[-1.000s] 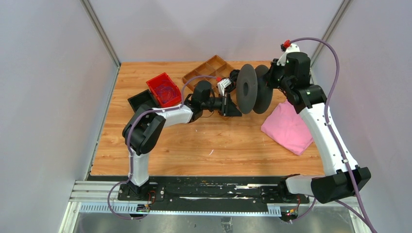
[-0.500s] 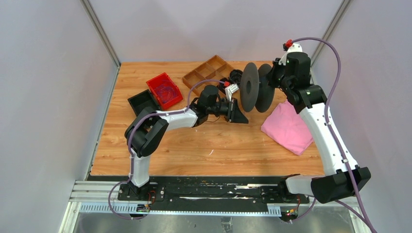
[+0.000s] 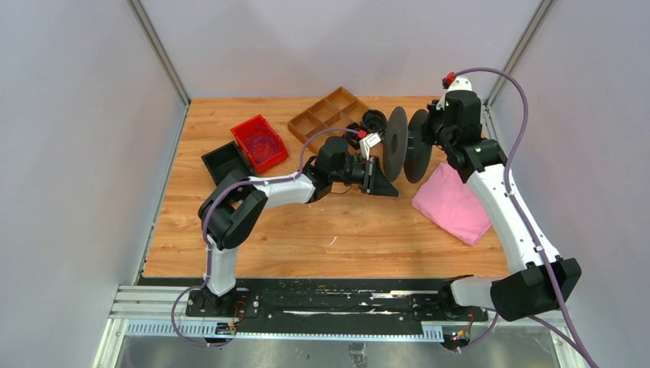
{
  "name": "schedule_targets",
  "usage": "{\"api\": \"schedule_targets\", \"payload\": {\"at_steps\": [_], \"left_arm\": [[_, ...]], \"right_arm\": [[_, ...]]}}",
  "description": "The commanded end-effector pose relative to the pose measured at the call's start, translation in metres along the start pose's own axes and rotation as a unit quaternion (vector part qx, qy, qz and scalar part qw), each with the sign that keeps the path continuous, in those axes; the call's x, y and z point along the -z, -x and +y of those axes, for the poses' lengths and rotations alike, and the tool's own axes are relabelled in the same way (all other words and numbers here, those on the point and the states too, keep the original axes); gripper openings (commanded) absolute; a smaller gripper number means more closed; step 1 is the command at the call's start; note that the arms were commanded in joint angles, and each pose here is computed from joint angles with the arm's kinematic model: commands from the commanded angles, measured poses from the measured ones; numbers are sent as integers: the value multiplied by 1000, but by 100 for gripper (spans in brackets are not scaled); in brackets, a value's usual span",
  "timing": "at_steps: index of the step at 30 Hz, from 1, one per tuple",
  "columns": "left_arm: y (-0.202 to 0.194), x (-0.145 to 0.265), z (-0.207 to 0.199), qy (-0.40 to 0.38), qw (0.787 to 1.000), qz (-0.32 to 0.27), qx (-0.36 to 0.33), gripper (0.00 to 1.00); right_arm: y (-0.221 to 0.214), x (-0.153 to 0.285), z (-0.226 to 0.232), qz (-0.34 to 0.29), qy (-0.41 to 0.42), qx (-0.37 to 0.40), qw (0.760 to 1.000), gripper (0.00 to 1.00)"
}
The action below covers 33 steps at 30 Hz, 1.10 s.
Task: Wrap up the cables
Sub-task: Wrap the cable around the cable reel.
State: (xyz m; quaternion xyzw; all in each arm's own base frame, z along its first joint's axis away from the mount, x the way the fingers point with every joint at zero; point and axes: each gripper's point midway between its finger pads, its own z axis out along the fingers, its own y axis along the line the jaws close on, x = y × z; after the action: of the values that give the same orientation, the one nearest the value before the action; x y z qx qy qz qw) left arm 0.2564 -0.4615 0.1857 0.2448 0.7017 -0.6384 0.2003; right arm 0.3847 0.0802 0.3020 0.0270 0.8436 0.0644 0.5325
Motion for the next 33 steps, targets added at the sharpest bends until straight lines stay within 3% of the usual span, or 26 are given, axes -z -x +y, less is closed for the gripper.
{"api": "schedule_targets", "payload": {"at_steps": [1,19,33], "left_arm": [[25,-2,-48,-45,998,-21,-35,7],[46,-15,-51,-42,997,-44,44,8],[70,-24,-64,-61,995,-56,62,8]], "right_arm": [[24,4,-7,-55,-25,6,998,1],[8,-2,-7,-57,-51,46,996,1],[-4,-3,0,-65,-49,92,992,1]]}}
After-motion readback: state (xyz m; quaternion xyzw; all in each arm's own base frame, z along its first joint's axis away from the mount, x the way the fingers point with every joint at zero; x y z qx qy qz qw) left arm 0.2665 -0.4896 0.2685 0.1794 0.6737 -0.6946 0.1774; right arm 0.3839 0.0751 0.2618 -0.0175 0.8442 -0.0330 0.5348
